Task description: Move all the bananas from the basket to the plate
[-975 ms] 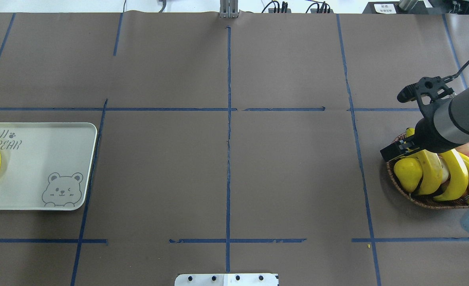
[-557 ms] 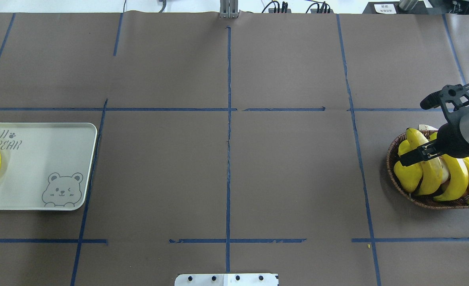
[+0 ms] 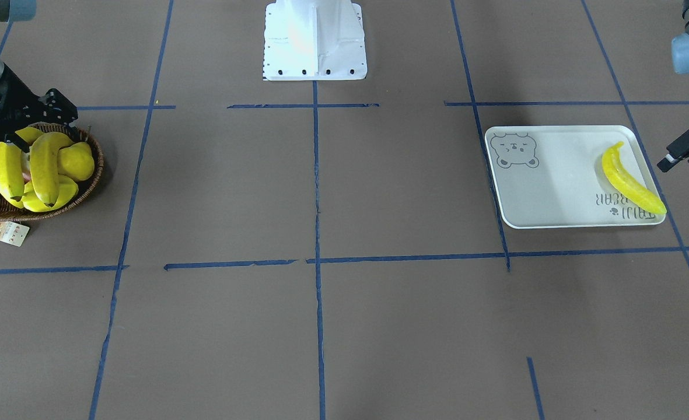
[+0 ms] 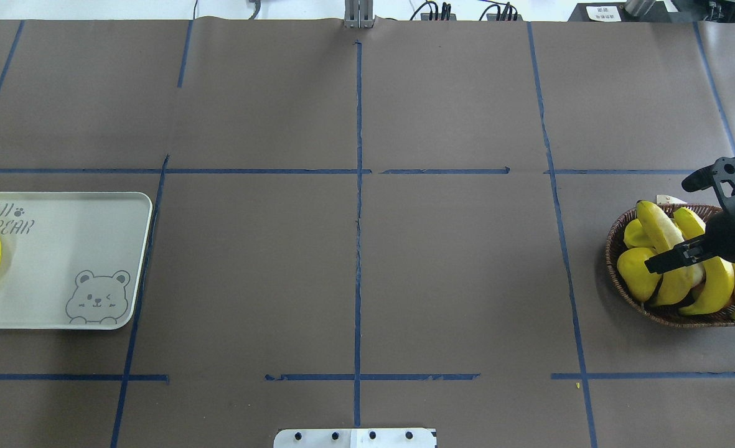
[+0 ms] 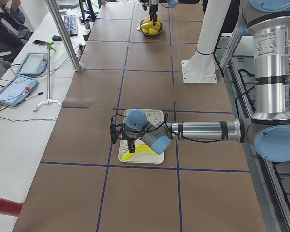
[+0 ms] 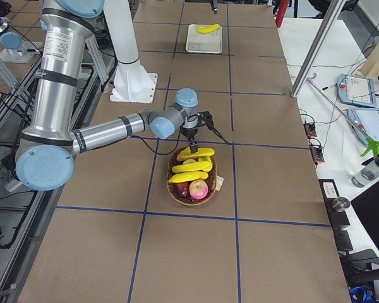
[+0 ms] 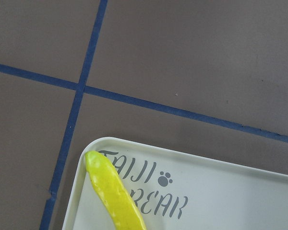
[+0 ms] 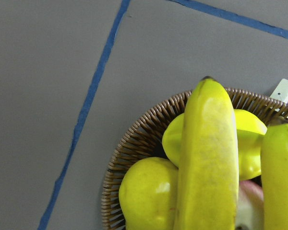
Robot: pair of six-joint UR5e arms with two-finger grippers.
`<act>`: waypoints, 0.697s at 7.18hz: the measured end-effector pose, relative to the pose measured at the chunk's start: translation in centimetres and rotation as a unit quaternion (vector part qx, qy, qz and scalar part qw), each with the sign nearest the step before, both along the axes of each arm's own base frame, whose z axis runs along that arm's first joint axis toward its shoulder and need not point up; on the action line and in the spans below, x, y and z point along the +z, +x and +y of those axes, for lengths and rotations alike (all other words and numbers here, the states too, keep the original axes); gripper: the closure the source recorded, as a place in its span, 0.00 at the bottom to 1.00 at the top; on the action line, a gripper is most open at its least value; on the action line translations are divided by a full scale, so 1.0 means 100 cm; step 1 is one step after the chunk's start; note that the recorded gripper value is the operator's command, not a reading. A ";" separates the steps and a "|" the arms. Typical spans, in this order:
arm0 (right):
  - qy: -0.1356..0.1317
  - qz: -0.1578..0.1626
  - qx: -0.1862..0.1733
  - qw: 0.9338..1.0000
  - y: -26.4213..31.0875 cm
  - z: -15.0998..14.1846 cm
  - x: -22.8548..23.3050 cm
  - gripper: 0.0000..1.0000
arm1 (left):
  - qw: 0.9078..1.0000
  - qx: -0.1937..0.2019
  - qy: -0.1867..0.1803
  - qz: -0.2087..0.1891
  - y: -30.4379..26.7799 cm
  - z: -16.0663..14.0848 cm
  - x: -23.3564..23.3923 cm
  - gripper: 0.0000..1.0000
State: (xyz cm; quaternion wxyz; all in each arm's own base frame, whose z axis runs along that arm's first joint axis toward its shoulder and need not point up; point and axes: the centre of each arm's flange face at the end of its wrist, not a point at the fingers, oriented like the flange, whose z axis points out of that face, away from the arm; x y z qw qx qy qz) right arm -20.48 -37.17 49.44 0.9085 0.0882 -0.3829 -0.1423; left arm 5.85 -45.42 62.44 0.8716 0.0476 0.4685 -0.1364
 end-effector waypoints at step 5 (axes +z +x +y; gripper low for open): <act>0.000 0.027 0.005 1.000 -0.006 -0.001 0.020 0.21 | 1.000 0.001 -0.001 0.000 0.000 0.002 0.002 0.00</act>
